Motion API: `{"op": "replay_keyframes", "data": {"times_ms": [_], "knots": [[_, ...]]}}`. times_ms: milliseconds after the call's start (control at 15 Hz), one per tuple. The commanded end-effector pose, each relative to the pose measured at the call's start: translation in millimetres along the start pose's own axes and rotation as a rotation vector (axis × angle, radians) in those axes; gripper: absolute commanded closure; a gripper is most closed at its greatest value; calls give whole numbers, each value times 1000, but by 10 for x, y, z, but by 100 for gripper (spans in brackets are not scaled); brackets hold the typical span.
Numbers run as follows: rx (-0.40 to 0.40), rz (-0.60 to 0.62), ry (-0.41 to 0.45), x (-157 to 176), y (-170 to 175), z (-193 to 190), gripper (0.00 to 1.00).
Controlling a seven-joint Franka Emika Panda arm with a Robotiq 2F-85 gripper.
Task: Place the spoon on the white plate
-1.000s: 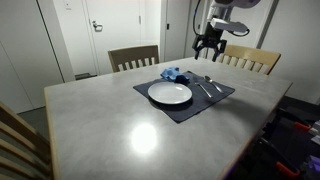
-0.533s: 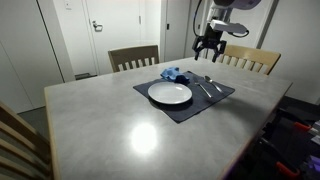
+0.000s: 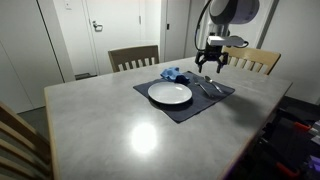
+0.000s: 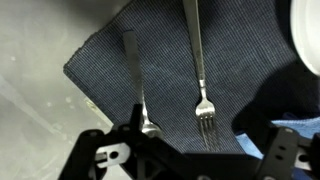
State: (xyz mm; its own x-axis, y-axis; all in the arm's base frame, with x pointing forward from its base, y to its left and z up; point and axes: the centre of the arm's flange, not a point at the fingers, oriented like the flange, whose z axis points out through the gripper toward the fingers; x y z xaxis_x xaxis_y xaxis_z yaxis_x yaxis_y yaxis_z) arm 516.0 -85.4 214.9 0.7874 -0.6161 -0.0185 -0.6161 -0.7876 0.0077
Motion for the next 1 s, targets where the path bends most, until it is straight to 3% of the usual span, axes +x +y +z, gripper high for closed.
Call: {"op": "replay_keyframes", "data": {"times_ms": [0, 533, 933], "knots": [[-45, 39, -23, 176, -88, 285, 0], [-30, 19, -22, 413, -113, 544, 0], [-66, 123, -24, 532, 85, 596, 0]]}}
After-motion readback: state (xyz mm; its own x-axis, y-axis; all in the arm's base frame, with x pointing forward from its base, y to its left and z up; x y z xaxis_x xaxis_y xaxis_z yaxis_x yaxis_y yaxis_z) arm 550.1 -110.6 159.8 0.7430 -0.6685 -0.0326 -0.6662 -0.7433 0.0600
